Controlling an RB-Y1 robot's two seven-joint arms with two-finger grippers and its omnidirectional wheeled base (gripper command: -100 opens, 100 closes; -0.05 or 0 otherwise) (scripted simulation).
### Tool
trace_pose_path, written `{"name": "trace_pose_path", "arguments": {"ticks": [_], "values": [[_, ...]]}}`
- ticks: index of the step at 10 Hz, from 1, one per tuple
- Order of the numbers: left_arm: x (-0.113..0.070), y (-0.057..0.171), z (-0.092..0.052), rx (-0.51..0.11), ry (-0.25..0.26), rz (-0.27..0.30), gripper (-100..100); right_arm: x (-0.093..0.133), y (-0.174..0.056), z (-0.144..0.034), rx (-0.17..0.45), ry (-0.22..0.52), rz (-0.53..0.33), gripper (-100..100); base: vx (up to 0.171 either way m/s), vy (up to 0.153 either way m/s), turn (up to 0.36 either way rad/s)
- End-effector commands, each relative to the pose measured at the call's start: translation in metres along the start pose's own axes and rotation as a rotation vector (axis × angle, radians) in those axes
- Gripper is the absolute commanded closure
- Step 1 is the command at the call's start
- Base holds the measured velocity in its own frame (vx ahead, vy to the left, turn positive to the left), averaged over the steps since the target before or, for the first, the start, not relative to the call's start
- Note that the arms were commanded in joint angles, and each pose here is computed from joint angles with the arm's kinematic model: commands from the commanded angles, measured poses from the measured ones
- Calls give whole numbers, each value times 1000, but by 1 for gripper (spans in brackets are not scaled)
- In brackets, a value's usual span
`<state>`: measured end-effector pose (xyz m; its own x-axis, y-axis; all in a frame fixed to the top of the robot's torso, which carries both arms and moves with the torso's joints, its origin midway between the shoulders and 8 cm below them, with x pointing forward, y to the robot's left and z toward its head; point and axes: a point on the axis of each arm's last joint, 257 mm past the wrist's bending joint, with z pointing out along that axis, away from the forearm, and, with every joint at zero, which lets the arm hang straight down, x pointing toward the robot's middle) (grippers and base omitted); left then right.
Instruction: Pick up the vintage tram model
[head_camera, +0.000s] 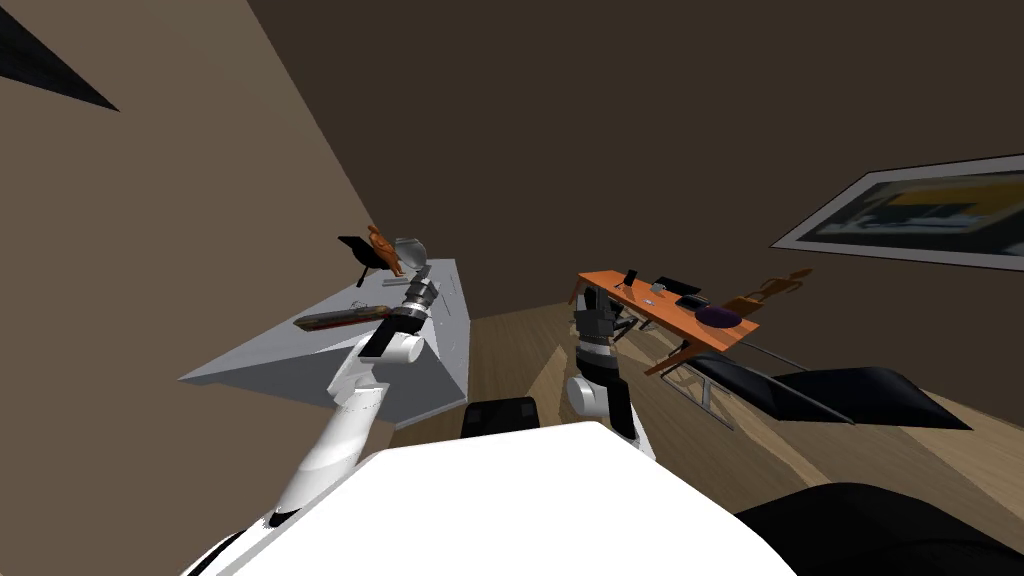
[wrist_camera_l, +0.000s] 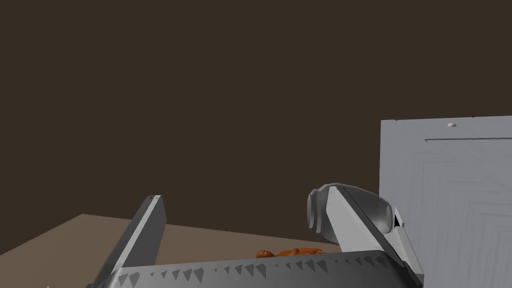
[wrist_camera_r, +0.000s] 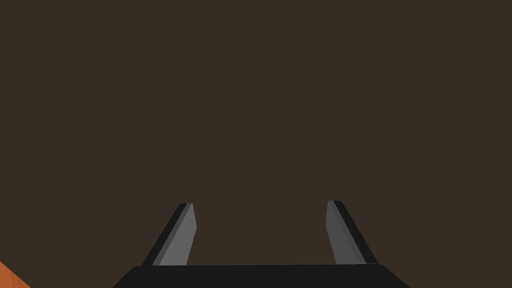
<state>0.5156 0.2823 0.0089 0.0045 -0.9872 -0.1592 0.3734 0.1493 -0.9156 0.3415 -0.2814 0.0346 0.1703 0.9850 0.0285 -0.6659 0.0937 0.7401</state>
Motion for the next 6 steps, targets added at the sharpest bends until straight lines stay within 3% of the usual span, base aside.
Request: {"name": "trace_pose_path", "arguments": {"ticks": [1,2,5,6], "values": [[-3,1,14,-23,2,5,-100,0,0,0,0,0,0,0,-50,-20,-62],[-2,-1,17,-24,3,5,-100,0,0,0,0,0,0,0,-15,-8,12],[-17,19,42,-106,-4,30,-100,0,0,0,0,0,0,0,-49,-16,-99],[-14,12,51,-107,-1,27,-100,0,0,0,0,0,0,0,-62,-10,-50]]}}
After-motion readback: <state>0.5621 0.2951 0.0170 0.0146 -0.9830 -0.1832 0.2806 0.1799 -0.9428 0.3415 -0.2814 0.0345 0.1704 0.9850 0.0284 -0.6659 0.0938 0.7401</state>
